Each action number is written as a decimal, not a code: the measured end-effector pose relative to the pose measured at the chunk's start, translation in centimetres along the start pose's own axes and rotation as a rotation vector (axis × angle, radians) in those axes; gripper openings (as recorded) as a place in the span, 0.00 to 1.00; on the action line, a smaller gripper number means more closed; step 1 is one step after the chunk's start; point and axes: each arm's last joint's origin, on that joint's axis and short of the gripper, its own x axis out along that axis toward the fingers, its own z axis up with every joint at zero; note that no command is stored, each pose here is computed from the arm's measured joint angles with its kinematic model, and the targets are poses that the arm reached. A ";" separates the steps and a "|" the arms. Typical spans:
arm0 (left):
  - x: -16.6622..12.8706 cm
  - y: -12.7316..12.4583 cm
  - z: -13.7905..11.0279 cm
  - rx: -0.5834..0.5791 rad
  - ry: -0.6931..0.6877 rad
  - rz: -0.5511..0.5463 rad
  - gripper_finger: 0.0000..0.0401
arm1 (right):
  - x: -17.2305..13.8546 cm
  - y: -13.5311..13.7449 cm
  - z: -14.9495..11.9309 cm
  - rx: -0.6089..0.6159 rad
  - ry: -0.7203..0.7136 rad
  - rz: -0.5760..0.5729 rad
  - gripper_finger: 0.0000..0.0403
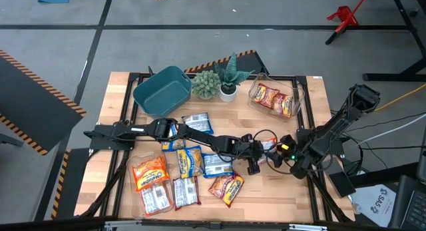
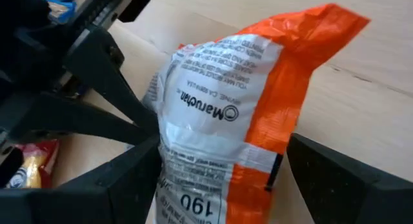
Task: Sort Maruchan noodles
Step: Put the orange noodle pack into the bottom transparent bin
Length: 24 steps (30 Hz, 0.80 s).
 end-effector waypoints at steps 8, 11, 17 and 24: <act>0.1 0.1 0.1 0.003 -0.019 0.002 0.00 | 0.1 -0.1 -0.1 -0.027 -0.001 0.016 0.64; 0.1 0.1 0.2 0.002 -0.029 0.000 0.00 | 0.1 -0.1 -0.1 -0.025 -0.005 0.018 0.53; -0.7 0.0 0.8 0.002 -0.030 -0.005 0.00 | 0.1 0.1 -0.1 -0.021 -0.002 0.029 0.37; -4.8 -0.9 2.6 0.026 0.045 -0.003 0.00 | 0.0 0.8 -0.1 -0.061 0.012 0.064 0.37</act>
